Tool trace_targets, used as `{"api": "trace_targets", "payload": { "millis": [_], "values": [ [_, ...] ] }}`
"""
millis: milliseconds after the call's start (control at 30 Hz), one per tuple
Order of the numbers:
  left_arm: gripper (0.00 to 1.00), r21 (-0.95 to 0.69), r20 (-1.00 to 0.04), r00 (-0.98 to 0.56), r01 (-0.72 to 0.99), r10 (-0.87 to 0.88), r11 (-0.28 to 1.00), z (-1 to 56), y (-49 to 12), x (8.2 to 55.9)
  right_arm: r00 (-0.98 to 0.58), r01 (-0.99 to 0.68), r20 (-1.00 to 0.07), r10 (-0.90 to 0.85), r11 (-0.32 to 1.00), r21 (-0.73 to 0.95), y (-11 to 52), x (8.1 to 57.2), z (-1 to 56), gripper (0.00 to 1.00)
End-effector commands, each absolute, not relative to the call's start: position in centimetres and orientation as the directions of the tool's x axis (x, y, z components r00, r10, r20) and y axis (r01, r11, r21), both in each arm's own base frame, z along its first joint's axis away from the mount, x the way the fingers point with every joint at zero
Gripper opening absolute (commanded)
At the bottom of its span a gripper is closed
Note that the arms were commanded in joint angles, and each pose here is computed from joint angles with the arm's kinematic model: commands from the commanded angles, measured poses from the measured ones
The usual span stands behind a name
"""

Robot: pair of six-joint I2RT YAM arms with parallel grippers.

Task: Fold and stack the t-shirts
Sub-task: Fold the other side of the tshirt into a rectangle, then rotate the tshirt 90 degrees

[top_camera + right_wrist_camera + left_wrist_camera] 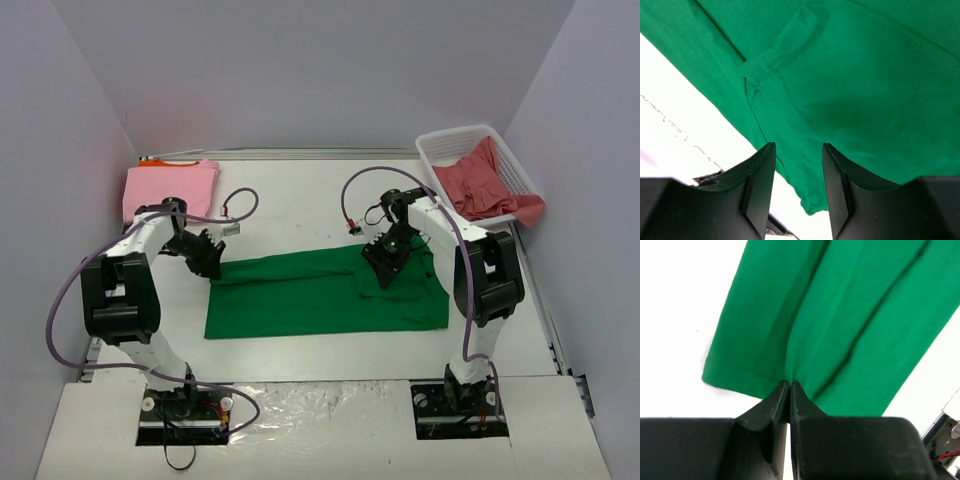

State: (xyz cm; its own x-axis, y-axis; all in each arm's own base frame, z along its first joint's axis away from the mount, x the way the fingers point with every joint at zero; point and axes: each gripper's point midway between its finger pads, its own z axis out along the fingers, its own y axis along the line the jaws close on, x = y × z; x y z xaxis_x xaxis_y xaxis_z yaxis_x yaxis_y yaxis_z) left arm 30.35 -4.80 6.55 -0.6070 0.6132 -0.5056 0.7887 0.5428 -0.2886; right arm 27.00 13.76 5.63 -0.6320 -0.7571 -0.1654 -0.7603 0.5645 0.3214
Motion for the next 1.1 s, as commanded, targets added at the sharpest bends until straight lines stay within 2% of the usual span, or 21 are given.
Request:
{"api": "trace_targets", "payload": {
  "millis": [0,233,333,467,667,767,933,1000,1033,1067],
  "values": [
    [0.03,-0.212,-0.536,-0.542,0.829,0.648,0.518,8.6,-4.7,28.7,-0.64,-0.755,-0.161,-0.751,0.577,0.311,13.0,26.2,7.0,0.38],
    [0.12,-0.168,-0.491,-0.465,0.88,0.737,0.443,7.7,-4.5,24.8,-0.646,-0.749,-0.146,-0.749,0.585,0.312,12.9,26.2,6.5,0.38],
    [0.12,-0.156,-0.471,-0.424,0.903,0.773,0.401,6.8,-4.6,23.3,-0.65,-0.744,-0.133,-0.748,0.591,0.311,12.8,26.3,6.3,0.38],
    [0.12,-0.119,-0.383,-0.361,0.932,0.851,0.342,5.0,-4.4,21.0,-0.658,-0.736,-0.114,-0.744,0.603,0.308,12.7,26.5,5.9,0.38],
    [0.12,-0.021,-0.332,-0.348,0.932,0.877,0.362,4.8,-3.2,21.6,-0.662,-0.73,-0.1,-0.743,0.608,0.313,12.7,26.6,5.4,0.38],
    [0.11,-0.002,-0.373,-0.377,0.914,0.848,0.406,5.8,-3.3,22.6,-0.662,-0.73,-0.101,-0.742,0.609,0.311,12.5,26.6,5.5,0.38],
    [0.11,-0.041,-0.524,-0.467,0.849,0.712,0.527,9.7,-4.4,25.1,-0.668,-0.727,-0.098,-0.738,0.619,0.296,11.6,26.1,5.6,0.38],
    [0.11,-0.073,-0.553,-0.528,0.801,0.644,0.594,11.5,-4.6,26.3,-0.678,-0.714,-0.084,-0.73,0.627,0.31,11.1,25.6,4.9,0.33],
    [0.05,-0.099,-0.555,-0.556,0.783,0.619,0.614,11.6,-4.7,26.7,-0.681,-0.709,-0.073,-0.729,0.631,0.315,10.9,25.3,4.4,0.24],
    [0.04,-0.133,-0.567,-0.569,0.777,0.596,0.616,12.0,-5.2,26.8,-0.684,-0.703,-0.061,-0.727,0.634,0.321,10.7,25.1,3.9,0.19]
  ]
}}
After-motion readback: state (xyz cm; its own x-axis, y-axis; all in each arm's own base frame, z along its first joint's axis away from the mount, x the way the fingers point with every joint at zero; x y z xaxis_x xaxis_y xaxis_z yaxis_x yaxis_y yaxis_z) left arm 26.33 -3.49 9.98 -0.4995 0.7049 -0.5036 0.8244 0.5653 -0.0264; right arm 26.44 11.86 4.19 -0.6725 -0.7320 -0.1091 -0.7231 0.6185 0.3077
